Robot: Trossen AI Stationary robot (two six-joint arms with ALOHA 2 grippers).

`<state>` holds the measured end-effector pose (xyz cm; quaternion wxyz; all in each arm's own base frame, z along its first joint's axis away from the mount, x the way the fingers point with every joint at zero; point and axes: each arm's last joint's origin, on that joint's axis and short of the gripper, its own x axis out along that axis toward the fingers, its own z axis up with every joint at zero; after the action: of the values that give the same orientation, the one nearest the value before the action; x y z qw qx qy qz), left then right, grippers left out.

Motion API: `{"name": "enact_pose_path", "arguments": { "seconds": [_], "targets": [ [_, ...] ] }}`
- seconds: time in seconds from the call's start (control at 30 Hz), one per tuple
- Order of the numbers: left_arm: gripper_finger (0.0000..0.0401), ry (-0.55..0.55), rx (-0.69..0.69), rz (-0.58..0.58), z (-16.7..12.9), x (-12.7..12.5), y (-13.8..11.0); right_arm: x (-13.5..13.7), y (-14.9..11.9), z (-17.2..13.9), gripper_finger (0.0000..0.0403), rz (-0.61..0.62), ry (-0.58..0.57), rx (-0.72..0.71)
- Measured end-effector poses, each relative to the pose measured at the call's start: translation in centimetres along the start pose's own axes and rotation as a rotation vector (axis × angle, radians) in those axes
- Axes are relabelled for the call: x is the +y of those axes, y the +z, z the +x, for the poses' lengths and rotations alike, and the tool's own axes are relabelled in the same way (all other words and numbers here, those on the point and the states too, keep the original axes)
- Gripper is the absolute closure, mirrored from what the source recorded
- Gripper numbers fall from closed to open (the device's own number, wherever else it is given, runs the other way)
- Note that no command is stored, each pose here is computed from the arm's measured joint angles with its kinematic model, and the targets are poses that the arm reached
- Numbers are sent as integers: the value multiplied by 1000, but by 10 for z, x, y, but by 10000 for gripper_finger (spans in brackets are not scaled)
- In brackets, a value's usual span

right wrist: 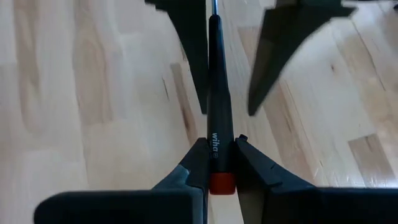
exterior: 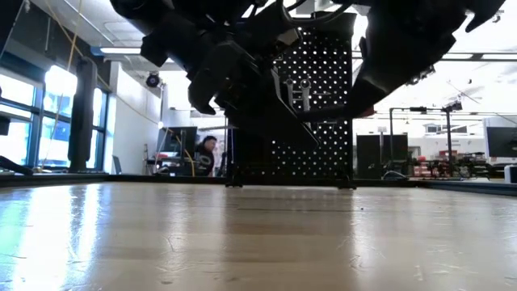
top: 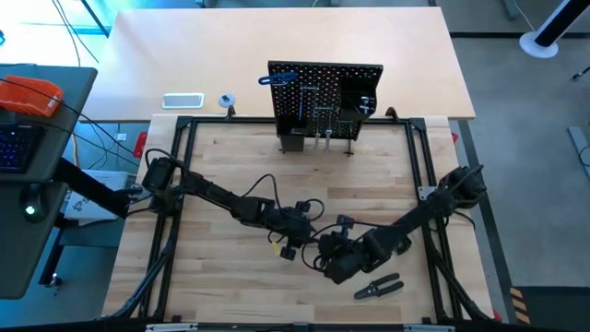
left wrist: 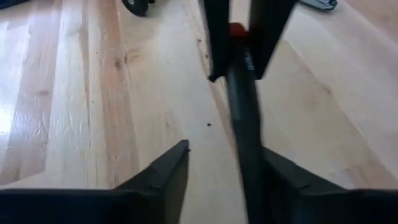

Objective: Hang tools onto peg board
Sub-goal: Put the bradawl on the pegboard

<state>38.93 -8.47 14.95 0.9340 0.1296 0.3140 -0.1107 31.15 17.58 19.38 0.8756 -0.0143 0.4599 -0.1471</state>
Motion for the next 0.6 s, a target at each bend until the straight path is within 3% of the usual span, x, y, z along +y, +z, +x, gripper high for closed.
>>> {"name": "enact_pose_path", "arguments": {
  "seconds": [0.17,0.43,0.6],
  "targets": [
    [325,-20,-3,4,0,-1,0,-1,-3,0,364,17,6,41],
    [384,-32,-1,50,0,-3,0,-1,-3,0,364,35,0,37],
    [384,12,-6,82,0,-5,2,0,-7,-8,278,50,-76,-16]
  ]
}}
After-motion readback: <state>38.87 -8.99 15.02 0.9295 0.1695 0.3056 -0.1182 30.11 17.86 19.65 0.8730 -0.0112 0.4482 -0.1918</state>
